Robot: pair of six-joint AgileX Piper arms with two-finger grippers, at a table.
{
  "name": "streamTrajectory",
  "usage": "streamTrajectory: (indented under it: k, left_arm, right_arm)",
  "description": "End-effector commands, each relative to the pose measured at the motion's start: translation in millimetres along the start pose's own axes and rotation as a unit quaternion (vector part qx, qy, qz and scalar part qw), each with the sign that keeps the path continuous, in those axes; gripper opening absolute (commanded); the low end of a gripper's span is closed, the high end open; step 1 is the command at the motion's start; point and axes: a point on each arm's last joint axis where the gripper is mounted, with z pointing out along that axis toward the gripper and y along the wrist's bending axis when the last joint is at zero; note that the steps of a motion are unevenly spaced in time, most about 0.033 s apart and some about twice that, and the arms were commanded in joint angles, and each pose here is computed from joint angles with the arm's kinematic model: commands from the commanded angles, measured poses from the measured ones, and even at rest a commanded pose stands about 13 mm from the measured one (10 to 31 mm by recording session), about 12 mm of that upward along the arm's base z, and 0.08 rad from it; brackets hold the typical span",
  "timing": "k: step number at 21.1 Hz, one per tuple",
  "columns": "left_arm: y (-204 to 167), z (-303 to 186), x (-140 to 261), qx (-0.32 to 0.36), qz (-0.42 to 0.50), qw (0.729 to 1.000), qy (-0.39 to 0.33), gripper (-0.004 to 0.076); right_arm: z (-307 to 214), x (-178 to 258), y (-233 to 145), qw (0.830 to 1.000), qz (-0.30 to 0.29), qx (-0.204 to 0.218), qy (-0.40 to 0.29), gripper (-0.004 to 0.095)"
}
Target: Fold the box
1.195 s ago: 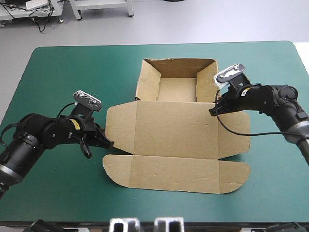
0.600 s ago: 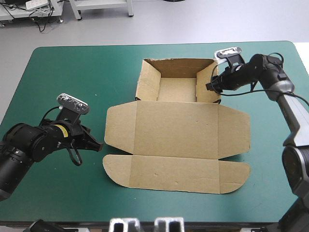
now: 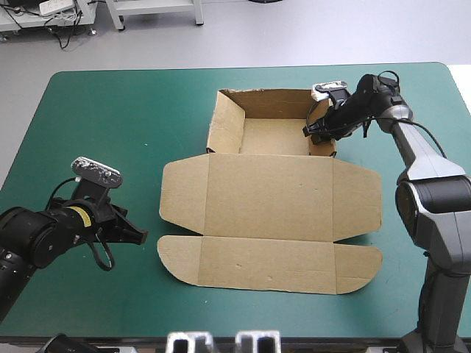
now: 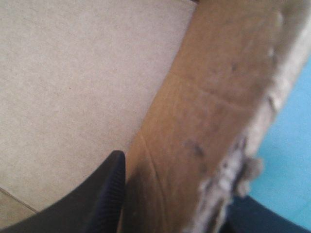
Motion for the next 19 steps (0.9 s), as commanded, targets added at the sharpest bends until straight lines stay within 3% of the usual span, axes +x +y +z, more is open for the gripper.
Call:
streamTrajectory:
  k: [1, 3, 6, 11, 15, 19]
  left_arm:
    - [1, -12, -7, -0.001, -0.009, 0.999, -0.048, -0.0011]
    - [1, -13, -7, -0.003, -0.008, 0.999, -0.053, -0.0011]
    - [1, -14, -6, -0.003, -0.009, 0.999, -0.051, -0.0011]
    - [1, -14, -6, -0.003, -0.009, 0.999, -0.051, -0.0011]
    - [1, -14, -5, -0.002, -0.013, 0.999, -0.05, -0.0011]
    - [0, -14, -6, 0.005, -0.017, 0.998, -0.052, -0.0011]
  right_arm:
    - [-38, -16, 5, 0.997, -0.044, 0.012, -0.056, 0.0117]
    - [-52, -23, 3, 0.995, -0.064, 0.033, -0.069, -0.0022]
    - [-78, -31, -13, 0.99, -0.075, 0.084, -0.085, -0.0024]
    - [-148, -18, -90, 0.972, -0.013, 0.207, -0.108, -0.0024]
    - [-182, 15, -152, 0.958, 0.057, 0.263, -0.103, -0.0024]
    - [-208, 54, -200, 0.946, 0.127, 0.281, -0.098, -0.0024]
